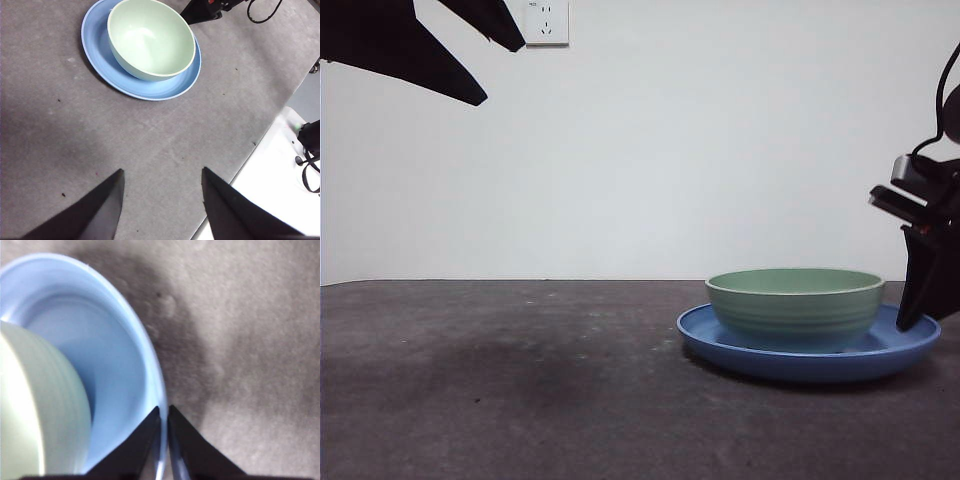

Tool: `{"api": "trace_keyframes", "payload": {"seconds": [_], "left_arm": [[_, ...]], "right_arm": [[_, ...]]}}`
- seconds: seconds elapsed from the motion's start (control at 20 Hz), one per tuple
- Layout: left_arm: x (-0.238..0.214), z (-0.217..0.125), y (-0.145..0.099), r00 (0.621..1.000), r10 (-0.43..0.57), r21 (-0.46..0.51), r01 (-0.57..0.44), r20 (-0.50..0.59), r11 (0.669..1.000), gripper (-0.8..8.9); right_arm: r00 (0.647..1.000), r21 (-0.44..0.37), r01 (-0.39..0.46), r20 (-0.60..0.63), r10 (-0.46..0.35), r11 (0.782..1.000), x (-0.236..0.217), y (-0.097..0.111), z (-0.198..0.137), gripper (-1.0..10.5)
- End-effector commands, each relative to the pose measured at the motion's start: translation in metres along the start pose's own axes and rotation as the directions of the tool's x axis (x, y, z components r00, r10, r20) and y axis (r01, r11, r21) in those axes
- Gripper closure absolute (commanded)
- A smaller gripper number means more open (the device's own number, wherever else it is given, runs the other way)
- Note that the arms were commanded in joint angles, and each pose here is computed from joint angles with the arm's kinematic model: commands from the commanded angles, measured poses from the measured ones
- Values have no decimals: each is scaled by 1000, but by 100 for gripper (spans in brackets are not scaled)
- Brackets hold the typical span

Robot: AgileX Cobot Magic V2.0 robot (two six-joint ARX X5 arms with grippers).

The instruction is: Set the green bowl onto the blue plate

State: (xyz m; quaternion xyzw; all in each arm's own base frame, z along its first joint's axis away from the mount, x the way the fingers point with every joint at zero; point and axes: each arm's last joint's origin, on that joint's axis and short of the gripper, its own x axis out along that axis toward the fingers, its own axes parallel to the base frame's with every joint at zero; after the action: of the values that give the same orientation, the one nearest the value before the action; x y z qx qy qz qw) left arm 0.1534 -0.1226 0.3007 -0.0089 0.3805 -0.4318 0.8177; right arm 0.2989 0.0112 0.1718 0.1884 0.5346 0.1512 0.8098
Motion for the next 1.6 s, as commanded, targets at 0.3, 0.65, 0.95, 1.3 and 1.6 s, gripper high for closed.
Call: {"api": "trace_keyframes", "payload": {"seconds": [0.3,0.65,0.95,1.3,1.6], "left_arm": [[0,3,-2,1000,-11,10,11,8,1000,564],[0,3,-2,1000,-11,10,11,8,1000,564],[0,3,-2,1000,-11,11,11,8,1000,564],[0,3,-2,1000,-11,9,11,7,1000,564],[0,3,-2,1000,-11,10,11,7,1000,564]], "right_arm": [[991,-3,-84,100,84,996,-29,19,8,935],[979,-48,-158,119,163,986,-38,54,15,935],[978,-124,-160,116,175,979,-29,100,18,935],[980,-124,-186,55,194,975,19,123,14,935],[985,-68,-170,-27,168,983,65,115,9,935]]}}
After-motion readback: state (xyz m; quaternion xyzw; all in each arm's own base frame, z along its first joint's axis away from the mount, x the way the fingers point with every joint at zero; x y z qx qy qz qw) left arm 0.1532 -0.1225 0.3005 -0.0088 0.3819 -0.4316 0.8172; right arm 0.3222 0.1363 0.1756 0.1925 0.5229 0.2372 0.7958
